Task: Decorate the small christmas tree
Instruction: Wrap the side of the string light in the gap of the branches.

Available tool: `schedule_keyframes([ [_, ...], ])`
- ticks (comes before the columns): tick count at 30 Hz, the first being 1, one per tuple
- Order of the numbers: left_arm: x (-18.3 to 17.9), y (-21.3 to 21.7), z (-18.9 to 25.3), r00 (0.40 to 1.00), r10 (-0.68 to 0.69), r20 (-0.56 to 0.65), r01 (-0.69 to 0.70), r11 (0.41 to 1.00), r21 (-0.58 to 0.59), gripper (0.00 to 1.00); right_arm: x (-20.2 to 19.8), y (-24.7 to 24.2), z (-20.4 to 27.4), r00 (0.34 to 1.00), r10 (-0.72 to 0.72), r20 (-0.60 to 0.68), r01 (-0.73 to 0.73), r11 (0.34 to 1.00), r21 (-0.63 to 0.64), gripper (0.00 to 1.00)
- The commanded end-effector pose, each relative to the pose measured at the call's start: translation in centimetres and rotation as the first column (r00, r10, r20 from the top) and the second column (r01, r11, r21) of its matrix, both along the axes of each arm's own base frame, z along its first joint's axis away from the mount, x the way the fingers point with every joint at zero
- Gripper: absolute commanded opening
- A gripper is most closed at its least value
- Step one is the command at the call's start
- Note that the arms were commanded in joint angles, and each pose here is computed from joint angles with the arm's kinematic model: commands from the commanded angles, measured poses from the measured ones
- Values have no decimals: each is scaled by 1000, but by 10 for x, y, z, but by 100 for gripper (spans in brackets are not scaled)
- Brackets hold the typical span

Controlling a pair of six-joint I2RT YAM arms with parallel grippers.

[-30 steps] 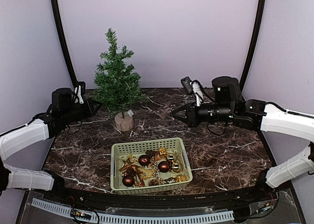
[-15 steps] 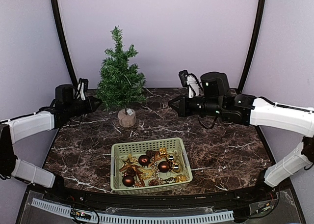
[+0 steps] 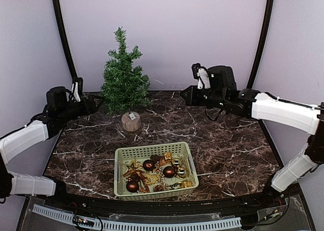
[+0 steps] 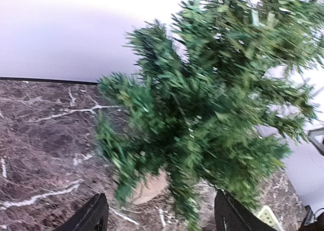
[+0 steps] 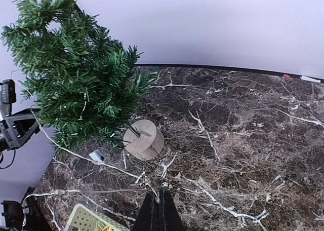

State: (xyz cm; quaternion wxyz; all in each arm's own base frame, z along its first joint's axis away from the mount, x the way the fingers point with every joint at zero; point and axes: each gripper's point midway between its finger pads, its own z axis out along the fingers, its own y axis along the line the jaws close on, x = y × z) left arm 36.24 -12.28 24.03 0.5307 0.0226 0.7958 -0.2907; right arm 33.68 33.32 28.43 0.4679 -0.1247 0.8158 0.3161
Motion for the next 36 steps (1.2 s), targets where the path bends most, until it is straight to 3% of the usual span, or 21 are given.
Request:
schedule_keyframes([
  [1,-26,-17,-13,995,-80,-63,78,996,-47,76,15,5,15,999,-7,35,6,999,33,0],
  [7,-31,-40,-25,985,-140,-103,137,990,-44,83,19,5,13,1000,-5,29,3,999,39,0],
  [11,-21,-46,-32,983,-138,-123,136,990,-22,80,16,3,15,1000,-3,31,2,999,45,0],
  [13,-16,-45,-32,985,-126,-116,126,992,-14,68,15,1,15,999,-6,31,5,999,45,0],
  [14,-14,-45,-31,986,-124,-110,124,992,-12,54,14,1,14,999,-7,31,6,999,44,0],
  [18,-11,-47,-28,986,-129,-102,128,992,-12,18,11,-4,18,999,-12,40,10,999,45,0],
  [21,-15,-44,-29,987,-119,-110,120,993,3,2,4,-6,23,998,15,57,-18,999,43,0],
  [27,-29,-28,-25,992,-66,-105,71,997,44,0,-39,-3,25,978,186,97,-187,982,-6,0],
  [33,-31,-4,-21,996,-6,-89,10,999,51,0,-101,12,27,906,409,109,-406,912,-51,0],
  [36,-24,3,-30,995,3,-102,4,998,68,0,-111,15,28,897,429,107,-428,903,-39,0],
])
